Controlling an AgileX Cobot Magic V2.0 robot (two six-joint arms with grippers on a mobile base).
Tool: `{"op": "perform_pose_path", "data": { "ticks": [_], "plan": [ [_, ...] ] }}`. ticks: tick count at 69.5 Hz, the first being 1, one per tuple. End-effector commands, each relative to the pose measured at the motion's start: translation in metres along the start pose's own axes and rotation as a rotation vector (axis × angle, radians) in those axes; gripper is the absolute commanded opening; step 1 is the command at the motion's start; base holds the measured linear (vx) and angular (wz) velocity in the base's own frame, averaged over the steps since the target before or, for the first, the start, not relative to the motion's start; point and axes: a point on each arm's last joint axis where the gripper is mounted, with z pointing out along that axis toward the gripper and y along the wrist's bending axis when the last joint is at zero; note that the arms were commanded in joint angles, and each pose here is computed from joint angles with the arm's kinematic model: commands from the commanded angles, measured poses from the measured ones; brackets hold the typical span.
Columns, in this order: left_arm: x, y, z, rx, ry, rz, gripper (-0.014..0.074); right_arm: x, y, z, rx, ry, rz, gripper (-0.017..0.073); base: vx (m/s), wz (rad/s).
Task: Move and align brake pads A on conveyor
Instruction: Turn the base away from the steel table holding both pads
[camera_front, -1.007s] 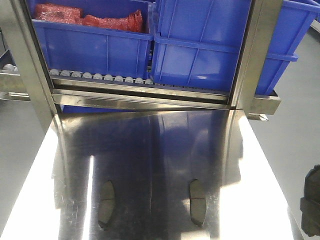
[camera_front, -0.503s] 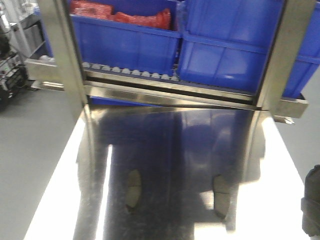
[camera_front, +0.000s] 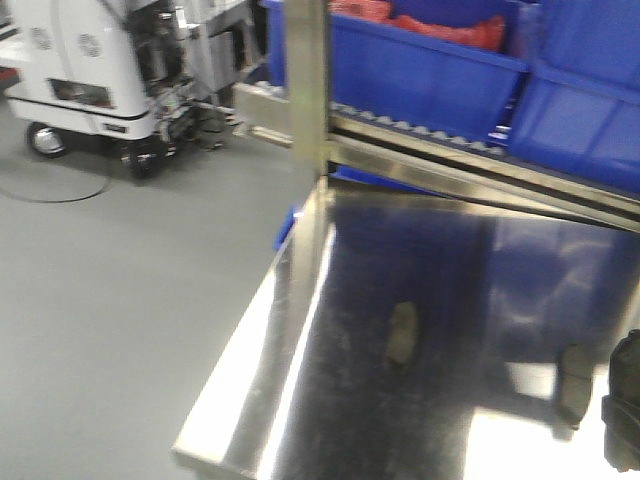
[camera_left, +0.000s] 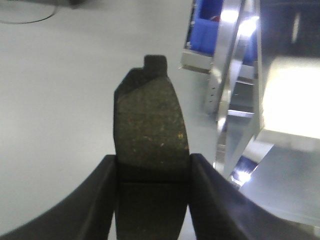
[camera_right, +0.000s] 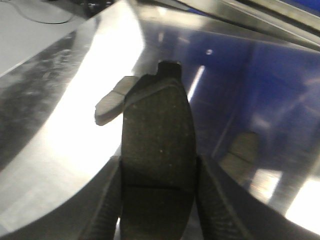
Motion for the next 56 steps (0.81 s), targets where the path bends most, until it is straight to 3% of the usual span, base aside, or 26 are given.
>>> {"op": "perform_pose_path", "data": {
  "ticks": [1, 56],
  "plan": [
    [-0.0148, -0.0003, -0.0053, 0.007, -0.103, 0.000, -0.0006, -0.0176, -0.0010, -0.0047, 0.009, -0.119, -0.007, -0.0007, -0.18, 0.60],
    [-0.0148, -0.0003, -0.0053, 0.007, -0.103, 0.000, -0.0006, -0.0176, -0.0010, -0.0047, 0.009, -0.119, -0.007, -0.0007, -0.19, 0.61]
  ]
}}
